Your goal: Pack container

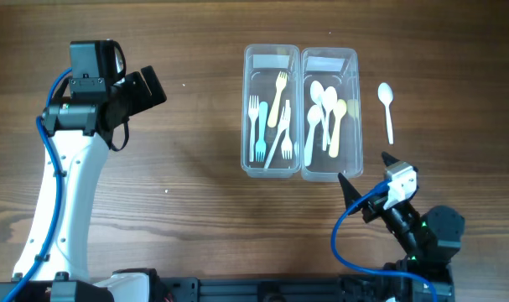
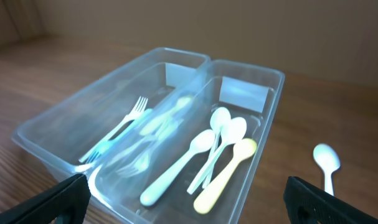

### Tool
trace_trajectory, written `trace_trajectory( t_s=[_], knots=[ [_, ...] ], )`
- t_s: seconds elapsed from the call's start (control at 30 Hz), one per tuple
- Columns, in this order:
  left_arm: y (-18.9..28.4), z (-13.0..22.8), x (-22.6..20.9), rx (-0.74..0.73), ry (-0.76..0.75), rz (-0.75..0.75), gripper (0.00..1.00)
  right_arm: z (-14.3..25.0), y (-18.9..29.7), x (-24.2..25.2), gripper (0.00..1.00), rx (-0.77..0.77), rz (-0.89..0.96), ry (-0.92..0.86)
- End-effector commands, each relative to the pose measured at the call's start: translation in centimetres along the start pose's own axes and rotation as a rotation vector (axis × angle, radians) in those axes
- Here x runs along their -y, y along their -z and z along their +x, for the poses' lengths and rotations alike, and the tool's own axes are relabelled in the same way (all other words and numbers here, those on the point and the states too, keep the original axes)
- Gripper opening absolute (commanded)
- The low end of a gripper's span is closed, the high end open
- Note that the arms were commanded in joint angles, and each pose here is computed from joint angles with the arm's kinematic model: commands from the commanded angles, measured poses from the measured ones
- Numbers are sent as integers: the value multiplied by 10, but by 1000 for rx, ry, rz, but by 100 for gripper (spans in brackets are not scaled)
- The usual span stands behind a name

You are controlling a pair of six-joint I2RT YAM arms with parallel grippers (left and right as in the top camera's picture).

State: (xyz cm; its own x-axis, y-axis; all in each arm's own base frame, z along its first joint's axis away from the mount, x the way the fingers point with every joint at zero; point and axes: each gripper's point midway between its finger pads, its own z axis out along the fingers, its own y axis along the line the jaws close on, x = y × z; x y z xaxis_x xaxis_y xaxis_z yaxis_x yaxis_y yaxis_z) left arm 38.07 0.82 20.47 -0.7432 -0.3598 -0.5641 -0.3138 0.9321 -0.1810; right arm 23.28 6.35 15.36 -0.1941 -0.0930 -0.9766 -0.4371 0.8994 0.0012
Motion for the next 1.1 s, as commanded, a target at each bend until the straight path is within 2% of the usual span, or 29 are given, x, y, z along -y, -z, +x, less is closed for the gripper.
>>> trace_trajectory(
  t_s=[0.0, 0.27, 0.37, 0.57, 0.73, 1.07],
  knots=[
    [-2, -1, -3, 1, -1, -10, 100, -2, 0, -6, 100, 21, -28, 31],
    [-2, -1, -3, 1, -1, -10, 100, -36, 17, -20, 100, 182, -39, 140],
    [-2, -1, -3, 1, -1, -10, 100, -38, 17, -24, 100, 189, -57, 147],
    [-2, -1, -3, 1, -1, -10, 100, -30, 14, -4, 100, 147, 74, 122],
    [-2, -1, -3, 1, -1, -10, 100, -4, 12, 16, 100, 43, 195, 81],
    [-2, -1, -3, 1, -1, -10, 100, 0, 18, 42, 100, 22, 347, 76]
  ],
)
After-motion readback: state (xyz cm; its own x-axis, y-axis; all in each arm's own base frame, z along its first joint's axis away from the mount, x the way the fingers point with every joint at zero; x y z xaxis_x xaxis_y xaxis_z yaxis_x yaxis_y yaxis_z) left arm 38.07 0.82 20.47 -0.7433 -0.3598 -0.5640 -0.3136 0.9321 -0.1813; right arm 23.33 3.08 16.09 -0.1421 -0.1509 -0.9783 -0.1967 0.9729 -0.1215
